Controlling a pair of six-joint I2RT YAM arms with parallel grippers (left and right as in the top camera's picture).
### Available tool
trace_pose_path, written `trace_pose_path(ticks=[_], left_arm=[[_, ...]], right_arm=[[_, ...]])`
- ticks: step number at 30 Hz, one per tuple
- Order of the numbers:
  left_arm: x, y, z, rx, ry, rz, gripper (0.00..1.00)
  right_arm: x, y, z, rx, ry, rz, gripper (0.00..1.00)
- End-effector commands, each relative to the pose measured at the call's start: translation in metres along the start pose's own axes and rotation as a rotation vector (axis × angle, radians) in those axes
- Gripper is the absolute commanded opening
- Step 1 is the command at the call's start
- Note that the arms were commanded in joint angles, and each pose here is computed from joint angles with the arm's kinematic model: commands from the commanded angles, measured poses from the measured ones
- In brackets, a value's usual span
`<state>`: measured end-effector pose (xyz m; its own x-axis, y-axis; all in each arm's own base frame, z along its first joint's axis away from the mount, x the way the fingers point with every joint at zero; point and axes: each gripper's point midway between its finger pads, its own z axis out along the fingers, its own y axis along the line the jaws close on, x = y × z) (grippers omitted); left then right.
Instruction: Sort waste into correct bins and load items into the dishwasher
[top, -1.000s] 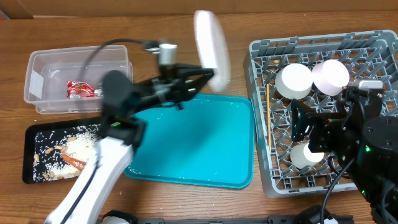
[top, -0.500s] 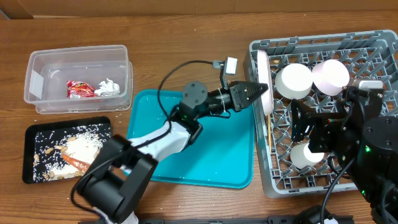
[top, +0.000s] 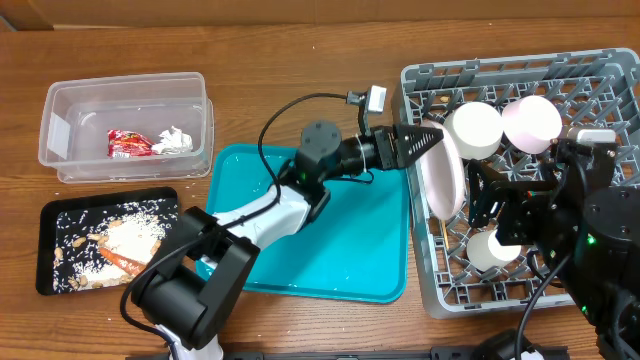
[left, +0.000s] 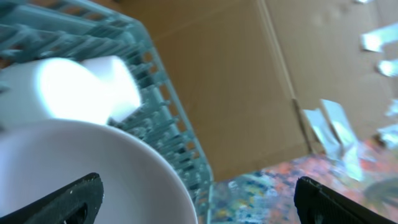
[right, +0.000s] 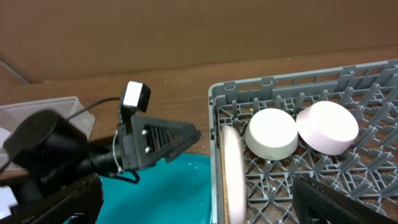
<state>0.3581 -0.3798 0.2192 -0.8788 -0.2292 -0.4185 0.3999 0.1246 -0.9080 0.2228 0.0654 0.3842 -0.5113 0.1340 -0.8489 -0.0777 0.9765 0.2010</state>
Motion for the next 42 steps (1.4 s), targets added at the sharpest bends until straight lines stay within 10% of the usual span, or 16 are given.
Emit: trace_pose_path(ticks=[1, 9, 20, 42], left_arm=[[-0.025, -0.034, -0.013, -0.004, -0.005, 0.134, 1.00], [-0.076, -0.061, -0.092, -0.408, -0.074, 0.265, 1.00], [-0.087, -0.117, -0.314, -1.271, -0.190, 0.458, 1.00], [-0.039, -0.099, -0.353, -1.456, -0.004, 0.355, 1.00]], right_arm=[[-0.004, 0.001, -0.003, -0.006, -0.015, 0.009, 1.00], [-0.004, 0.001, -0.003, -0.006, -0.015, 0.009, 1.00], [-0.004, 0.001, -0.003, -0.006, -0.015, 0.009, 1.00], [-0.002, -0.008, -0.028, -0.012, -0.058, 0.022, 1.00]])
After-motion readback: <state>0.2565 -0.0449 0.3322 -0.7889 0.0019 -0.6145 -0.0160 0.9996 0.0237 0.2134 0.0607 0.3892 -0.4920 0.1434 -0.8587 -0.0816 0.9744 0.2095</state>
